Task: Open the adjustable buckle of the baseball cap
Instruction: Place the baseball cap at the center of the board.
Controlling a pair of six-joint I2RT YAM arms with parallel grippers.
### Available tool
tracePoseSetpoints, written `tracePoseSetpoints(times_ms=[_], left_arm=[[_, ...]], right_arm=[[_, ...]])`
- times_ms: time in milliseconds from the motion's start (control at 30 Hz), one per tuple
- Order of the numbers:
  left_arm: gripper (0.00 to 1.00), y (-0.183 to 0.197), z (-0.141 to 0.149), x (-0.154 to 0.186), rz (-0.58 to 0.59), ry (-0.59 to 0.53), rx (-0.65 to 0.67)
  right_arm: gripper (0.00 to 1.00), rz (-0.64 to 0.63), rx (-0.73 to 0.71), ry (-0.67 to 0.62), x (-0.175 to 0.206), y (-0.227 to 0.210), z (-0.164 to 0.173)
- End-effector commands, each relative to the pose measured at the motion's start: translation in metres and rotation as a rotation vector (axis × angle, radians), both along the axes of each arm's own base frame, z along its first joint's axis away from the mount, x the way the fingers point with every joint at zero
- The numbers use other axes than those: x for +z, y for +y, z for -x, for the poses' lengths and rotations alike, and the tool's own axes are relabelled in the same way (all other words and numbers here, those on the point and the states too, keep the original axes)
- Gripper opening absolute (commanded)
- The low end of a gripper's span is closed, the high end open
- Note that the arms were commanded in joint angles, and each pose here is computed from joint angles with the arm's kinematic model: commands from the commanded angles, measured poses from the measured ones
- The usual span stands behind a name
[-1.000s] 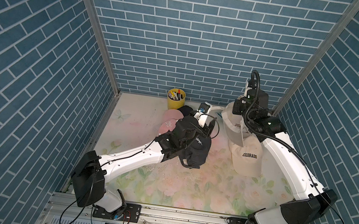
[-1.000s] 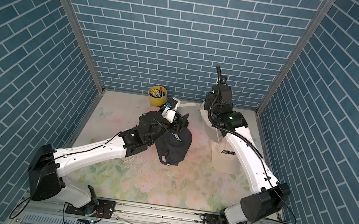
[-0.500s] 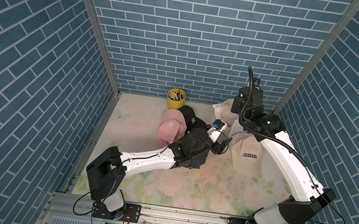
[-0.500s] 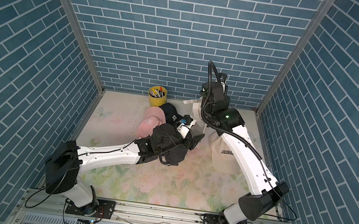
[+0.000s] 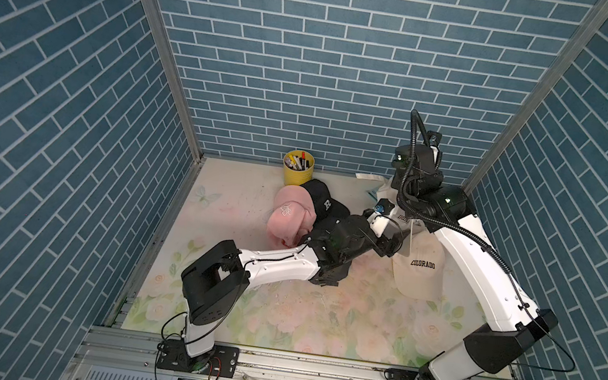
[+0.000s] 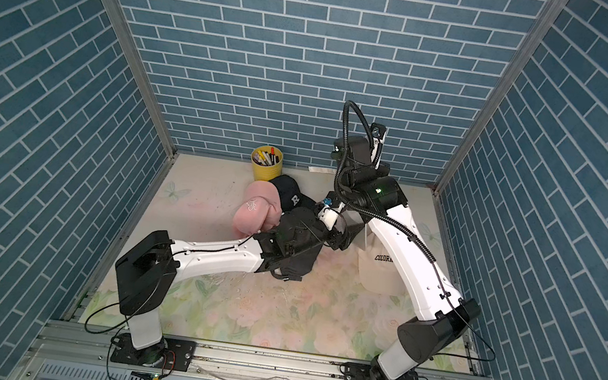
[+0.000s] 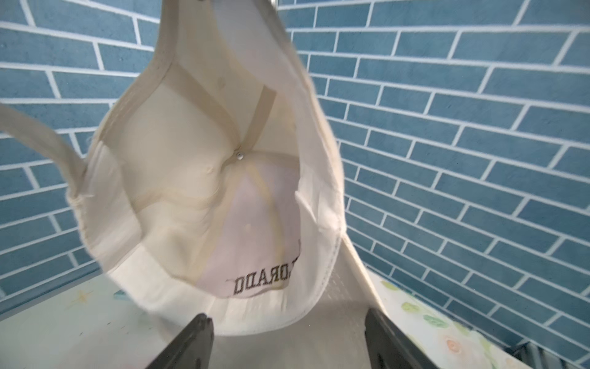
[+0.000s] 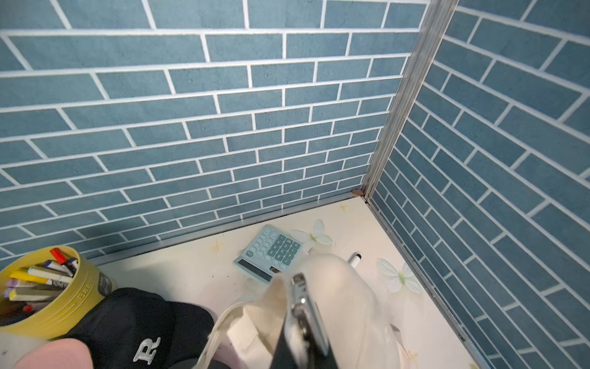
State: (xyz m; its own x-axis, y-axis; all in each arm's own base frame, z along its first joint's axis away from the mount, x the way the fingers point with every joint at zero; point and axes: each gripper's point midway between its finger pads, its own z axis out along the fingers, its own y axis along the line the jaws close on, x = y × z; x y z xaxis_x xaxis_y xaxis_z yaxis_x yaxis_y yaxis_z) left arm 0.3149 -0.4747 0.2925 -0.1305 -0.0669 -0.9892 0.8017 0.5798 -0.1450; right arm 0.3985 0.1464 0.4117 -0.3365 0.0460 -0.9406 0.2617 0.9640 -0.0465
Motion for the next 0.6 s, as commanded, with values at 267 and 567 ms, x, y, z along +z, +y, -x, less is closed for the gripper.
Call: tracePoseSetpoints(times_ms=[267,567], left_arm=[[0.80,-0.004,0.015,0.013,0.025,0.013,-0.078],[0.77,0.006,-0.042,-0.014,-0.019,0.038,0.206]], right_arm=[[0.00,0.003,-0.075,-0.018,0.006,-0.003,-0.003],[0.00,-0.026,-0.073,-0.022,0.010,-0.004,0.003]])
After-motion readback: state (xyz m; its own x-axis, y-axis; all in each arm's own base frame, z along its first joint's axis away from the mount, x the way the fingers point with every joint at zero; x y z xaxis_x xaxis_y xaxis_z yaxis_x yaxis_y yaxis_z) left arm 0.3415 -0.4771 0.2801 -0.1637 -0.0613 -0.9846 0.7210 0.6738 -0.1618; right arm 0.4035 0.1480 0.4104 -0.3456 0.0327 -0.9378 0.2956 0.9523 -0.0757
